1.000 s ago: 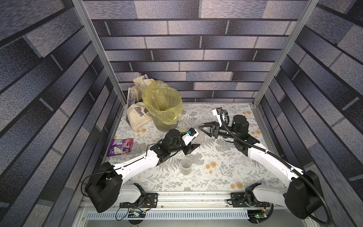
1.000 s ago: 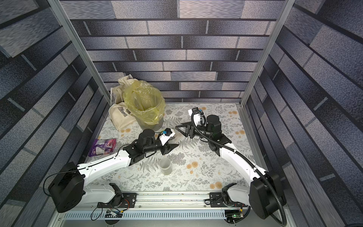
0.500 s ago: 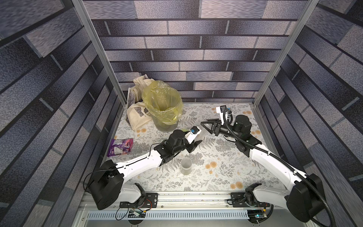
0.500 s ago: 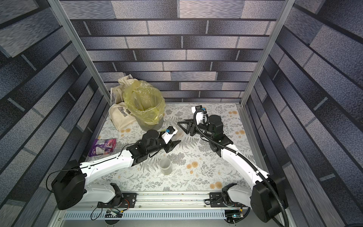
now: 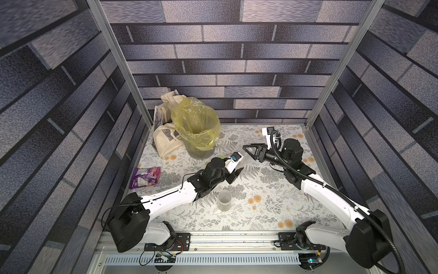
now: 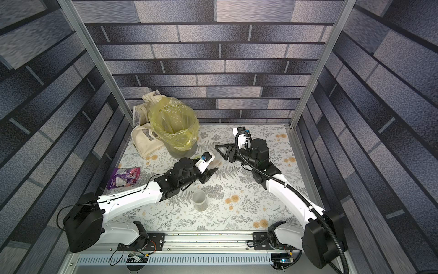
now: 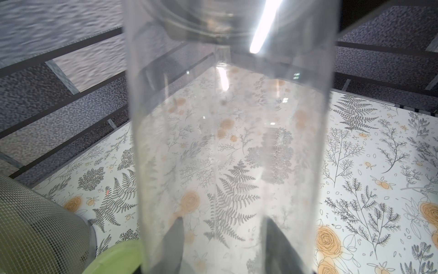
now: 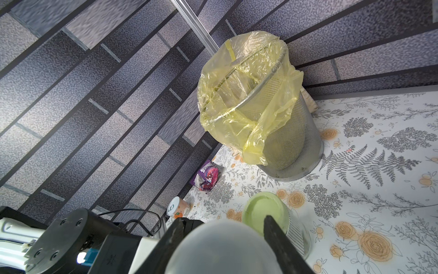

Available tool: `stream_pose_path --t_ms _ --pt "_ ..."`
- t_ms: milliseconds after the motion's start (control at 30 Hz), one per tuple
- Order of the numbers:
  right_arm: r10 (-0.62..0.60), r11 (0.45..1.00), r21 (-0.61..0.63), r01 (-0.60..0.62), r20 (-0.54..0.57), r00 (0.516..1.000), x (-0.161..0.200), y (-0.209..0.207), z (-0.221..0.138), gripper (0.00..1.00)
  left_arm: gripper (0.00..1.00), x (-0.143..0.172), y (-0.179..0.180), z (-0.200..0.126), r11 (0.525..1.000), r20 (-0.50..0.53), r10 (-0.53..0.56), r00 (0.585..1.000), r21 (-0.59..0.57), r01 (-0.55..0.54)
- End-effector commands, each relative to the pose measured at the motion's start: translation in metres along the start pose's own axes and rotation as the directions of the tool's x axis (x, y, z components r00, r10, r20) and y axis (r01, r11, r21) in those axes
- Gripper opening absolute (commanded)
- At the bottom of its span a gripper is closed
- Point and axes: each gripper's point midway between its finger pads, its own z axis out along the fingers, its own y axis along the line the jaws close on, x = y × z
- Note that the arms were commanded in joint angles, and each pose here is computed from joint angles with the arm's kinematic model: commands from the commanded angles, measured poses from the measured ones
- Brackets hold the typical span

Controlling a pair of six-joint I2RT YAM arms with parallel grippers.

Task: Empty moldy mung beans from jars
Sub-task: Open the lid of the jar.

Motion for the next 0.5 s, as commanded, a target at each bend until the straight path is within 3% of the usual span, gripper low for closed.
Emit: stream_pose_path --t_ms 0,167,333,467 --pt "0.026 1.0 -0.003 -0.026 0.185 0.982 -0.059 0.017 -0.015 0.34 0.48 0.029 0.027 -0.002 0.993 -0.096 -0.039 0.995 -0.117 0.028" --pt "0.002 0.996 -0.086 0.011 0.151 0.989 -0.061 0.037 -0.016 0.37 0.49 0.023 0.013 -0.01 0.993 -0.032 -0.1 0.994 0.067 0.102" --pt "0.021 0.981 -0.195 0.005 0.13 0.991 -0.062 0.055 -0.015 0.39 0.49 0.021 0.012 -0.013 0.989 -0.014 -0.106 0.994 0.102 0.107" --pt "0.048 0.978 -0.206 -0.022 0.122 0.991 -0.061 0.053 -0.013 0.39 0.49 0.023 0.009 -0.011 0.987 -0.025 -0.107 0.994 0.116 0.109"
